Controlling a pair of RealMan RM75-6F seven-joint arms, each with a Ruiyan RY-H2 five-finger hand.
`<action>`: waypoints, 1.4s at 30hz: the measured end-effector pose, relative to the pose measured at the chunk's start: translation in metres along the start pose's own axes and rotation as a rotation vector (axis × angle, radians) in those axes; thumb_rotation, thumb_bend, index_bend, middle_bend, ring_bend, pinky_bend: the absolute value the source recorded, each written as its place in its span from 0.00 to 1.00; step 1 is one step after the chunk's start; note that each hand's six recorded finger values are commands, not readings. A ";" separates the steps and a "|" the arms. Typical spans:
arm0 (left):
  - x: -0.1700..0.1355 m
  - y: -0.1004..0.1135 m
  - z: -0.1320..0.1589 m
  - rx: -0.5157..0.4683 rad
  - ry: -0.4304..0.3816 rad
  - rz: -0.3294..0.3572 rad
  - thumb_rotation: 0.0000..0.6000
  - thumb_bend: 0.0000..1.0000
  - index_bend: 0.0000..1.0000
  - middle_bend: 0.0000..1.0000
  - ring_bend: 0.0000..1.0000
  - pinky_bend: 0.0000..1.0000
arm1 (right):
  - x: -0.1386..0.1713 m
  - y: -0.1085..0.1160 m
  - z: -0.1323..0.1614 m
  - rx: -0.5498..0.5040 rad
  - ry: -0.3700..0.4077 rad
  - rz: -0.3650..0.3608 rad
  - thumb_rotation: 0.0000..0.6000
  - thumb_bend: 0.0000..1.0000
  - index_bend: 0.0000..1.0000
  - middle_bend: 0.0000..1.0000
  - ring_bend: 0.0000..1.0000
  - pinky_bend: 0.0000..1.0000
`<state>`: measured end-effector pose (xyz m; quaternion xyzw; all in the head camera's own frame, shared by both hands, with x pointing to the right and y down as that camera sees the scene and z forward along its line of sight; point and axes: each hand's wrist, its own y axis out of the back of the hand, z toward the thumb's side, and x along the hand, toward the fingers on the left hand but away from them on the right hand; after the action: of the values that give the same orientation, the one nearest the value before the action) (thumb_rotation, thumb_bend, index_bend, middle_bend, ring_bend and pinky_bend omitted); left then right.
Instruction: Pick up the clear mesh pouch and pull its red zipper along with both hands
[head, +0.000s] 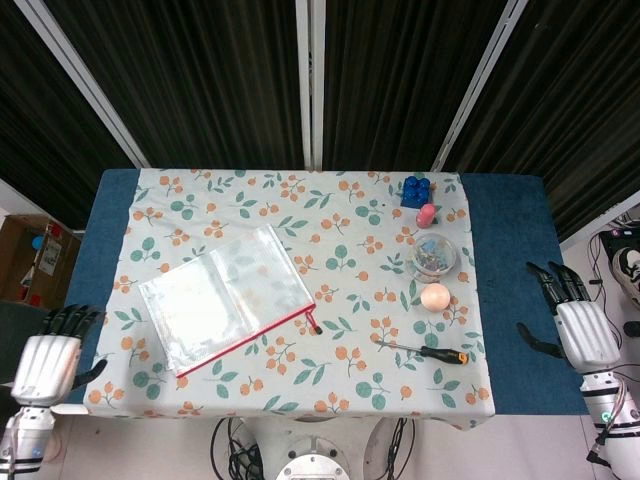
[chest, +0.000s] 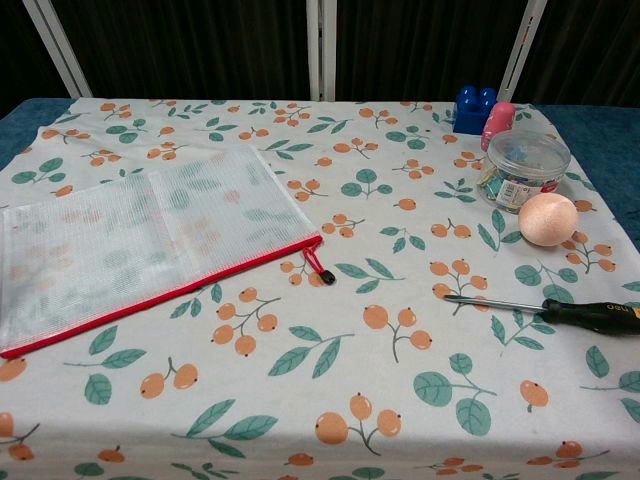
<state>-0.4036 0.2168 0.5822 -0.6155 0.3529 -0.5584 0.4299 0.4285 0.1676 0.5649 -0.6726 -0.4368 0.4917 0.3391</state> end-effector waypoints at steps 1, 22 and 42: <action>0.007 0.002 0.009 0.000 -0.037 0.005 1.00 0.14 0.26 0.21 0.16 0.20 | 0.000 0.002 0.001 0.001 0.004 -0.004 1.00 0.22 0.01 0.14 0.00 0.00; 0.134 -0.045 0.304 0.111 -0.840 -0.167 1.00 0.29 0.36 0.21 0.16 0.19 | 0.001 0.003 0.010 0.008 0.051 0.019 1.00 0.22 0.01 0.14 0.00 0.00; 0.194 -0.096 0.326 0.297 -0.726 -0.244 1.00 0.26 0.41 0.20 0.13 0.18 | 0.000 0.003 -0.005 -0.002 0.022 0.016 1.00 0.22 0.01 0.14 0.00 0.00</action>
<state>-0.0599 0.1197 0.7427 -0.7412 0.0182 -0.3969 0.5412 0.4338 0.1660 0.5633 -0.6819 -0.4280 0.4866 0.3391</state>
